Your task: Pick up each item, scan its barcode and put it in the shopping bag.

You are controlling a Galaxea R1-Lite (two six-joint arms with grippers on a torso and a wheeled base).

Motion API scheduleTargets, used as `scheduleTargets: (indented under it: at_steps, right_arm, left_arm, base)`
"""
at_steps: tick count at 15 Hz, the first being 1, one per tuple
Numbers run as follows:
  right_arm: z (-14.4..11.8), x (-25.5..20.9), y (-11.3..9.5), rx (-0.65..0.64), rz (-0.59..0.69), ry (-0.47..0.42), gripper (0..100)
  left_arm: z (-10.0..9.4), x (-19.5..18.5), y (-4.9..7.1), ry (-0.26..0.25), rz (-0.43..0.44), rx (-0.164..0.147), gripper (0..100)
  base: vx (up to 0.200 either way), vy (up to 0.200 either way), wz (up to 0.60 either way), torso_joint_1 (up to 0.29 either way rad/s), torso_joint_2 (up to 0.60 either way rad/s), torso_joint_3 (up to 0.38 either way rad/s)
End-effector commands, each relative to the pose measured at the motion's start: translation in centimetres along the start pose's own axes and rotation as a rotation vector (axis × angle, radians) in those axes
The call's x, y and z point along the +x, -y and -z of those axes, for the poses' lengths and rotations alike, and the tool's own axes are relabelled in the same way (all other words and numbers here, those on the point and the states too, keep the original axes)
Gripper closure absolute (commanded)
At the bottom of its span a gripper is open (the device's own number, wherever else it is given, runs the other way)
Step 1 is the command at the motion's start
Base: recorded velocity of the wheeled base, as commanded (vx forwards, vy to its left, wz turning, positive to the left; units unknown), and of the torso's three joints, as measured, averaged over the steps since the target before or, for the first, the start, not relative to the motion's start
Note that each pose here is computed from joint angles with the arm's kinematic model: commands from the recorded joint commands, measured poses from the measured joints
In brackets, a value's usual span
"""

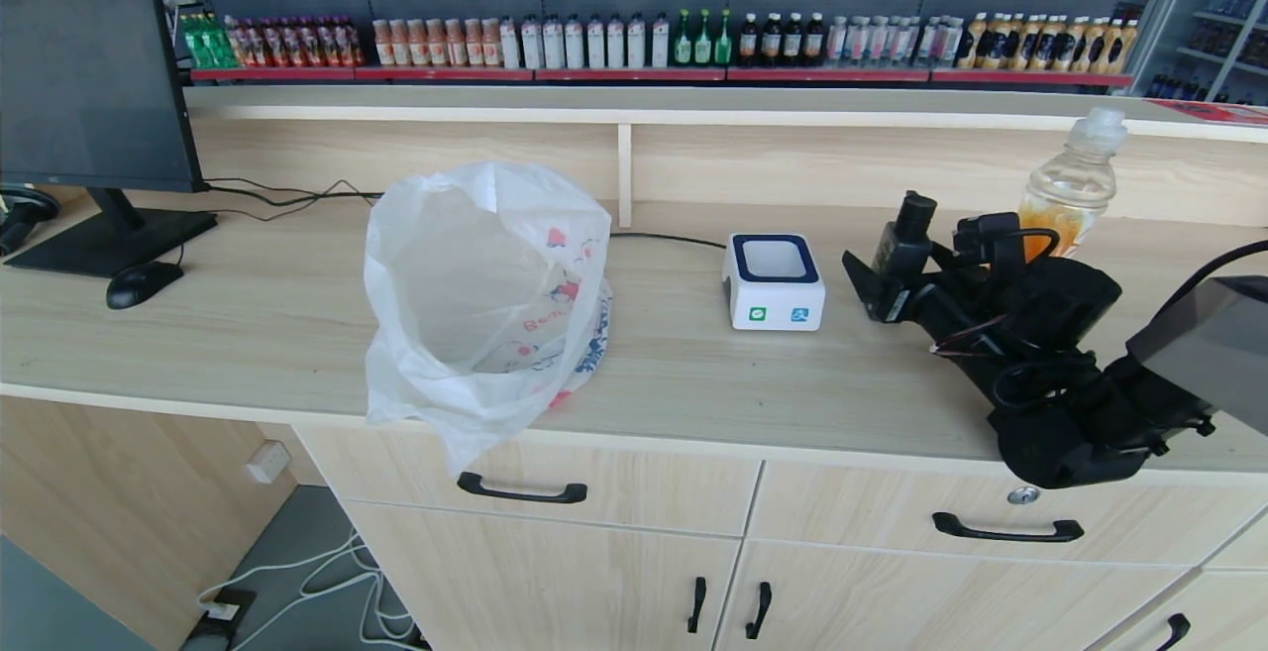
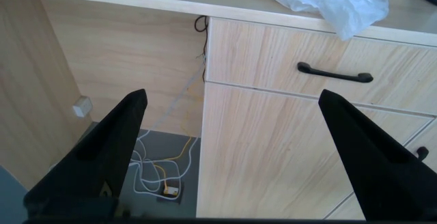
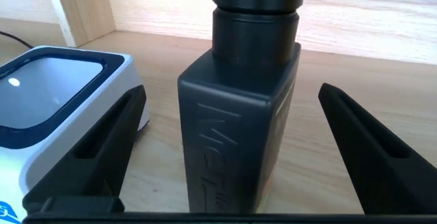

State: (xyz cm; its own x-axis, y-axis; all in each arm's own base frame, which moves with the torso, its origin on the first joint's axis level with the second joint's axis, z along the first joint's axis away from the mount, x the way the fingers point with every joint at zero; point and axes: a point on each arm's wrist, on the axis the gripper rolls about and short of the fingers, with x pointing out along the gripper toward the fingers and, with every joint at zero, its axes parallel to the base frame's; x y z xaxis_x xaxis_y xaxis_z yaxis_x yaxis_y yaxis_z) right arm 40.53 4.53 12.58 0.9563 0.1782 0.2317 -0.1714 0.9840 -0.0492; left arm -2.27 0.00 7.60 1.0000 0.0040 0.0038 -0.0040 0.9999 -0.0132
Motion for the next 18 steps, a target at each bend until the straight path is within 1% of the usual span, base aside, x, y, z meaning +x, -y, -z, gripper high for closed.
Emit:
scheduleTargets:
  at_steps: [1,4,7,18]
  right_arm:
    - [0.5,0.3,0.0,0.007,0.009,-0.008,0]
    - [0.6,0.6,0.1,0.025,0.030,-0.002,0]
    - [0.3,1.4,0.2,0.025,0.041,0.024,0]
    - [1.0,1.9,0.3,0.051,0.047,0.014,0]
  left_arm:
    - [0.0,0.0,0.0,0.001,-0.001,-0.001,0]
    - [0.0,0.0,0.0,0.001,-0.001,-0.001,0]
    - [0.0,0.0,0.0,0.001,-0.001,-0.001,0]
    - [0.0,0.0,0.0,-0.001,-0.001,-0.001,0]
  base:
    - [0.000,0.000,0.00,0.000,0.00,0.000]
    - [0.000,0.000,0.00,0.000,0.00,0.000]
    - [0.000,0.000,0.00,0.000,0.00,0.000]
    - [0.000,0.000,0.00,0.000,0.00,0.000]
